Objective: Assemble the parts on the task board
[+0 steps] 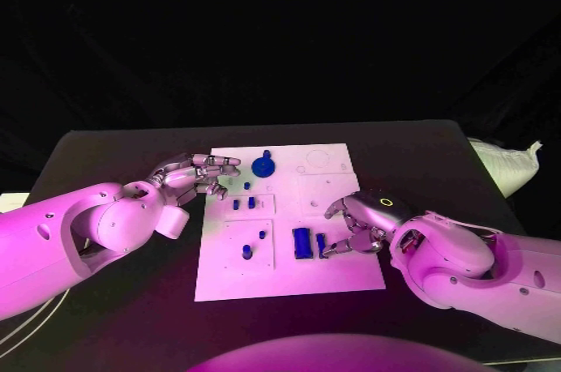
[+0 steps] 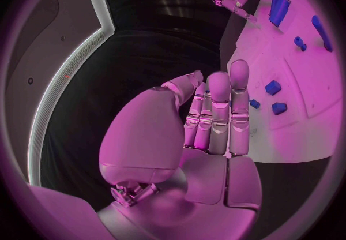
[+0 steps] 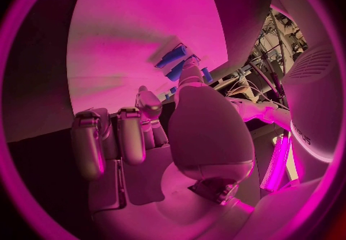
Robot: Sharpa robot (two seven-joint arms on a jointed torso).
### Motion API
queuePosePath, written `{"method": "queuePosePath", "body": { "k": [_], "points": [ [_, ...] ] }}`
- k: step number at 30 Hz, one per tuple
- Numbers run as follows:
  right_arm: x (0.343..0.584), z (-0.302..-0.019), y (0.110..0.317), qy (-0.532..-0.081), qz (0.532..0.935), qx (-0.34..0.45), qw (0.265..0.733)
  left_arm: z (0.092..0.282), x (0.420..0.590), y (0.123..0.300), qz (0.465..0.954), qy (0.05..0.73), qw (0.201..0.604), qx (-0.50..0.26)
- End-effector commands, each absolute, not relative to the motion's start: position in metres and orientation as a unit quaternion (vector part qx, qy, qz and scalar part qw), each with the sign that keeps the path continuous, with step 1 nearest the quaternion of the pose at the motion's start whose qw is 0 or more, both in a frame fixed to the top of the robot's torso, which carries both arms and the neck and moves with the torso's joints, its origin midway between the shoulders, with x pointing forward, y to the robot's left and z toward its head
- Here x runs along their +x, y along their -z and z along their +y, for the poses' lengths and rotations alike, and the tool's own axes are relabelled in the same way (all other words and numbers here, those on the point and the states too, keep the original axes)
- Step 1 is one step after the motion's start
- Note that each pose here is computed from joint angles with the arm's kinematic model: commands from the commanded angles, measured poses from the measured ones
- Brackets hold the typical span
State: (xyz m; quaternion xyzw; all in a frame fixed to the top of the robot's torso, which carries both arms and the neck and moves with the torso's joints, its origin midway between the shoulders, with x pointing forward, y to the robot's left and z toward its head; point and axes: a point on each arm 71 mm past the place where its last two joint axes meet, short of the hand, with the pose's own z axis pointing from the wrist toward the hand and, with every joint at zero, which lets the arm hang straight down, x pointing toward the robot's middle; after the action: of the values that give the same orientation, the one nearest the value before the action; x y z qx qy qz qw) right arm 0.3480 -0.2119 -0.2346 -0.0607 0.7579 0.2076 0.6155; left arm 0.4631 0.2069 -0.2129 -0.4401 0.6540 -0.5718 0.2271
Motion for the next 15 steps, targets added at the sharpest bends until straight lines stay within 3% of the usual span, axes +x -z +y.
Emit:
{"method": "queuePosePath", "body": {
  "k": [1, 15],
  "points": [
    [0.3497, -0.2119, 0.2361, -0.204, 0.76, -0.058, 0.614, 0.2044, 0.4622, 0.2123, 0.655, 0.577, 0.221, -0.434],
    [0.3563, -0.2055, 0.2441, -0.177, 0.765, -0.094, 0.612, 0.2044, 0.4618, 0.2121, 0.655, 0.578, 0.221, -0.434]
  ]
}}
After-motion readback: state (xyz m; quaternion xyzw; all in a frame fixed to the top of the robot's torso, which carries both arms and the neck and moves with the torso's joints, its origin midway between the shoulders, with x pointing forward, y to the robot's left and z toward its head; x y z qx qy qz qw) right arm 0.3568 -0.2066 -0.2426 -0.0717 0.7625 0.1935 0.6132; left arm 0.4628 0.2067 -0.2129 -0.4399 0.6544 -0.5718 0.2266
